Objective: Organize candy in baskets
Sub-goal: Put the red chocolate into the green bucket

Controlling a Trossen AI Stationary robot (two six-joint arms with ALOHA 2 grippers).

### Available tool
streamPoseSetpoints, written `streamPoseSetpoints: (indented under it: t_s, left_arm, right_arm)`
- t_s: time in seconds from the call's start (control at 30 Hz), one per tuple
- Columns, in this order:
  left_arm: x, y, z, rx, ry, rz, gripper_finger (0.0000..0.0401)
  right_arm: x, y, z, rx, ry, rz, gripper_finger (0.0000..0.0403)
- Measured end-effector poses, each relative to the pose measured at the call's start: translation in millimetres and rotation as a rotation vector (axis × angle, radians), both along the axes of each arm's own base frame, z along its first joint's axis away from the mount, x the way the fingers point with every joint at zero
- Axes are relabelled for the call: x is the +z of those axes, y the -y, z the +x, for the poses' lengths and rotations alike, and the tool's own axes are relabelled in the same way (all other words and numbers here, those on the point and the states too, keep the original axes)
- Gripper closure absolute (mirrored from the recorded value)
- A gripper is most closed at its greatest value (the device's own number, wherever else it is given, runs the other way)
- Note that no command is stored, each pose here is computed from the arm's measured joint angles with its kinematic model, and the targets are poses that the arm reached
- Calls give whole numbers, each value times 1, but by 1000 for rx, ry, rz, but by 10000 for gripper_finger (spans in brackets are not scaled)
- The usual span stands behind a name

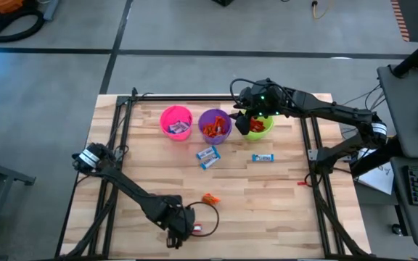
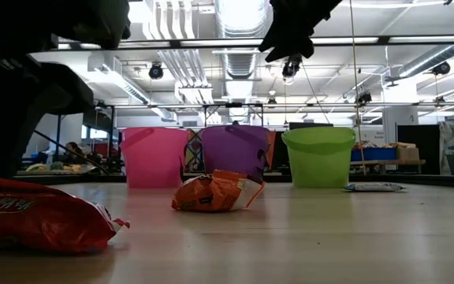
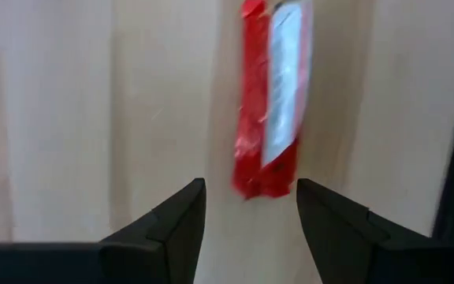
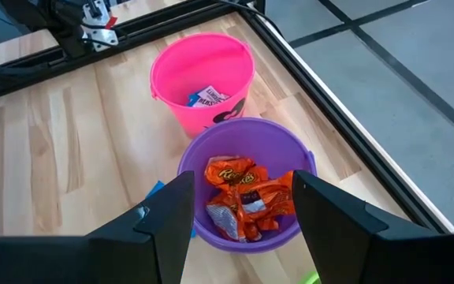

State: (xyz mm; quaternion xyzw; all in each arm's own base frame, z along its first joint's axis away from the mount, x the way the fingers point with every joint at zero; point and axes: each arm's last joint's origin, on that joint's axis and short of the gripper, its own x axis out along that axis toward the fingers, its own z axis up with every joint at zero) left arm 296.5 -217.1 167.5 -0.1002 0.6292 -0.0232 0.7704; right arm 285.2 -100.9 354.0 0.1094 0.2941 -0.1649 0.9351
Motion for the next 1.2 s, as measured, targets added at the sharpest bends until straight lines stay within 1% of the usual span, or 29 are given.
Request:
streamPoseSetpoints:
  t_s: [0.1, 0.2, 0.37, 0.5, 0.67, 0.73, 0.8, 0.9, 1.0, 1.1, 1.2]
  left_arm:
    - [-1, 3, 4, 0, 33, -24, 219]
    - [-6, 5, 6, -1, 34, -26, 224]
    - [-11, 5, 7, -1, 21, -16, 248]
    - [-13, 5, 7, -1, 17, -13, 296]
    - [-13, 5, 6, 11, 8, -12, 381]
    - [-12, 3, 4, 27, -9, -5, 390]
    - [-8, 1, 2, 32, -18, 0, 388]
    - [8, -3, -3, 38, -10, 11, 393]
    - [34, -9, -6, 55, 32, 42, 398]
    - [66, -20, -11, 87, 85, 88, 399]
    - [99, -38, -17, 131, 152, 132, 399]
  right_arm:
    - [0, 0, 0, 0, -2, 1, 199]
    - [-1, 0, 0, 0, -9, 3, 199]
    - [-1, 0, -1, 0, -11, 4, 199]
    - [-2, 0, -1, -1, -19, 6, 199]
    - [-2, 0, -1, 0, -23, 8, 199]
    - [-2, -1, -2, 0, -20, 7, 199]
    - [1, -1, -4, 1, -13, 5, 199]
    - [7, -3, -9, 3, 11, -2, 199]
    - [13, -6, -14, 22, 38, 2, 199]
    - [22, -9, -19, 60, 95, 9, 199]
    - [33, -12, -23, 101, 181, 18, 199]
